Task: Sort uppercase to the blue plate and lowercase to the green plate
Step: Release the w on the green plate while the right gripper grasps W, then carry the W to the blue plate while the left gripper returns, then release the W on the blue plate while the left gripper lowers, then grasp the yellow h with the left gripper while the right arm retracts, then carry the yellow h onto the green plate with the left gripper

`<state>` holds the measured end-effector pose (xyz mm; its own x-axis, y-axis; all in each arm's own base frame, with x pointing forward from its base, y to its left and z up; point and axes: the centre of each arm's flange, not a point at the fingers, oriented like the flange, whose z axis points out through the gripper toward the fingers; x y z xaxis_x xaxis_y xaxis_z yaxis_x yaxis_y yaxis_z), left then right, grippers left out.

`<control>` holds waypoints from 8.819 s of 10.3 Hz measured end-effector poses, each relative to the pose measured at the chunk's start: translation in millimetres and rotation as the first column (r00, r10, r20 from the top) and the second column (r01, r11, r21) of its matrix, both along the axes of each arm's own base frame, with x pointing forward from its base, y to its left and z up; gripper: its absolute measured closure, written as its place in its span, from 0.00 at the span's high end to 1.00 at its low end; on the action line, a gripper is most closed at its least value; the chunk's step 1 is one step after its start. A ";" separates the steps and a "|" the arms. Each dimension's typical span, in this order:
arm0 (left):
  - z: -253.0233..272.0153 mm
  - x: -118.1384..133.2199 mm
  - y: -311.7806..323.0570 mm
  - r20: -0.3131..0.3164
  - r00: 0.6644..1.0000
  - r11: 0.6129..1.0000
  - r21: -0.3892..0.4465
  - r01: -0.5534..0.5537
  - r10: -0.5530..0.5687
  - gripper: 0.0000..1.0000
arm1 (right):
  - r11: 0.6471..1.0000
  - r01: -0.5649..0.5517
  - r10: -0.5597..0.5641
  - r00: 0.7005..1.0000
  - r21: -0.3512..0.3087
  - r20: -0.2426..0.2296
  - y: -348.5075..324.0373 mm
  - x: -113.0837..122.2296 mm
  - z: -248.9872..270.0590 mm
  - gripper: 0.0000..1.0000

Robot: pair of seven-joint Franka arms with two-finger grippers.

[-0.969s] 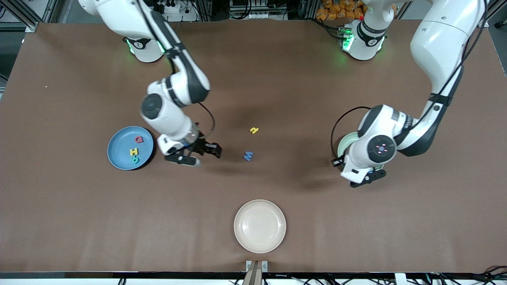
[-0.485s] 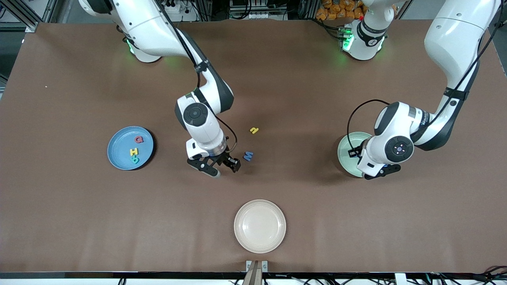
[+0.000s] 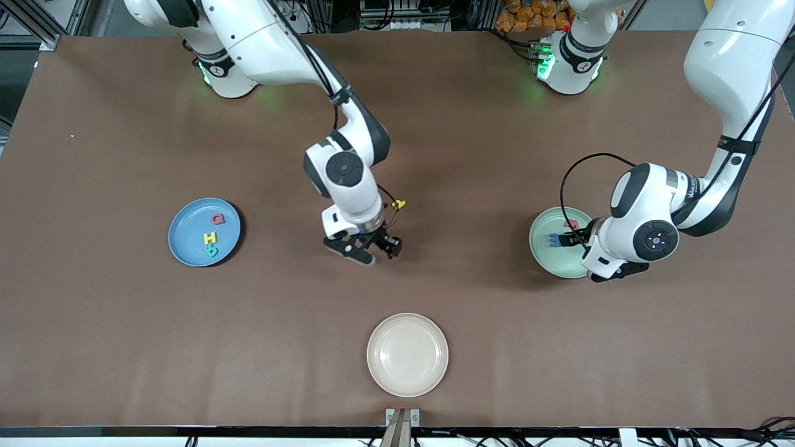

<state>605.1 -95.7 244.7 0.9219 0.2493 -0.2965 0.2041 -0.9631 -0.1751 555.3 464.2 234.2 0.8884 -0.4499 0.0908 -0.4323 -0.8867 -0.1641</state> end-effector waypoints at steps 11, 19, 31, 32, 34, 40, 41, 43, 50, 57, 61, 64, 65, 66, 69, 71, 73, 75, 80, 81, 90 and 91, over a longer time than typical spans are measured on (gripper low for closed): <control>6.4 4.0 -21.6 0.027 0.999 1.000 -0.011 0.029 -0.028 1.00 | 0.998 -0.001 0.000 1.000 -0.062 -0.017 22.6 -17.8 -53.5 0.59; 2.2 0.9 -34.1 0.021 0.999 0.999 -0.008 0.032 -0.031 1.00 | 0.995 -0.038 0.040 0.999 -0.097 0.010 31.6 -24.1 -52.4 0.34; 12.9 -12.6 -140.0 0.102 0.995 1.000 0.003 0.018 -0.019 1.00 | 0.754 -0.614 0.563 0.788 -0.235 -0.249 -237.8 46.8 48.0 0.34; 11.4 -20.7 -173.9 0.113 0.994 1.000 0.007 0.002 -0.003 1.00 | 0.733 -0.638 0.595 0.769 -0.236 -0.234 -285.4 30.7 47.2 0.34; 4.9 -37.9 -232.2 0.126 0.992 1.000 0.005 -0.010 0.009 1.00 | 0.705 -0.666 0.634 0.746 -0.244 -0.203 -372.5 -5.6 31.2 0.34; -15.8 -96.7 -362.0 0.190 0.972 0.990 -0.055 -0.133 0.141 1.00 | 0.699 -0.656 0.643 0.751 -0.286 -0.150 -435.4 -49.6 -2.9 0.34; -23.0 -102.3 -374.5 0.199 0.965 0.985 -0.057 -0.163 0.171 1.00 | 0.699 -0.655 0.643 0.751 -0.286 -0.149 -435.2 -49.5 -2.7 0.34; -41.5 -115.7 -396.9 0.252 0.939 0.972 -0.047 -0.229 0.233 1.00 | 0.699 -0.655 0.644 0.751 -0.287 -0.146 -435.1 -49.2 -1.4 0.37; -49.7 -143.4 -437.5 0.295 0.887 0.935 -0.119 -0.334 0.355 1.00 | 0.784 -0.580 0.573 0.813 -0.223 -0.098 -445.5 -42.4 35.7 0.58; -75.1 -172.4 -440.2 0.278 0.896 0.938 -0.106 -0.329 0.346 1.00 | 0.838 -0.534 0.531 0.845 -0.114 -0.065 -447.2 30.6 203.1 0.59; -75.0 -171.6 -440.5 0.279 0.874 0.918 -0.116 -0.380 0.397 1.00 | 0.842 -0.531 0.528 0.848 -0.100 -0.052 -455.3 44.5 259.1 0.59; -76.0 -172.6 -440.5 0.280 0.854 0.899 -0.116 -0.423 0.438 1.00 | 0.842 -0.532 0.531 0.847 -0.092 -0.033 -460.0 50.2 298.2 0.59; -79.8 -175.4 -438.7 0.290 0.851 0.898 -0.106 -0.426 0.438 1.00 | 0.842 -0.531 0.532 0.847 -0.093 -0.026 -461.4 51.1 312.0 0.59; -83.8 -178.8 -437.3 0.306 0.844 0.897 -0.103 -0.430 0.440 1.00 | 0.842 -0.531 0.532 0.846 -0.095 -0.021 -462.4 51.4 325.1 0.59; -82.7 -180.2 -437.8 0.316 0.839 0.895 -0.110 -0.432 0.443 1.00 | 0.839 -0.536 0.537 0.843 -0.095 -0.017 -462.7 49.0 358.0 0.60; -78.7 -179.5 -439.0 0.318 0.836 0.894 -0.119 -0.432 0.446 1.00 | 0.835 -0.543 0.544 0.839 -0.093 -0.018 -460.7 45.9 376.4 0.60; -75.7 -179.4 -440.0 0.320 0.834 0.892 -0.124 -0.434 0.450 1.00 | 0.833 -0.546 0.547 0.837 -0.088 -0.022 -460.4 43.3 387.2 0.60; -74.8 -179.6 -440.4 0.320 0.833 0.892 -0.125 -0.435 0.452 1.00 | 0.830 -0.551 0.551 0.834 -0.081 -0.031 -459.6 40.2 395.5 0.61; -75.6 -183.5 -442.6 0.320 0.836 0.894 -0.123 -0.431 0.447 1.00 | 0.814 -0.578 0.576 0.816 -0.058 -0.049 -452.8 22.7 440.1 0.65; -76.0 -184.6 -443.1 0.319 0.836 0.894 -0.123 -0.430 0.446 0.99 | 0.811 -0.582 0.580 0.813 -0.055 -0.050 -451.7 17.5 452.2 0.69; -57.9 -170.2 -438.4 0.336 0.816 0.882 -0.148 -0.448 0.471 0.37 | 0.918 -0.395 0.377 0.898 -0.039 -0.226 -436.1 10.3 429.5 1.00; -45.5 -157.0 -430.7 0.348 0.800 0.872 -0.159 -0.463 0.488 0.37 | 0.920 -0.391 0.371 0.889 -0.023 -0.268 -437.8 10.8 416.3 1.00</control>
<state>448.0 -526.4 199.2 0.7354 0.6776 0.0069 0.6760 -0.7343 0.0624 566.1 26.5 650.5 0.9874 -0.0731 -0.1404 -0.0769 -0.9968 -0.0214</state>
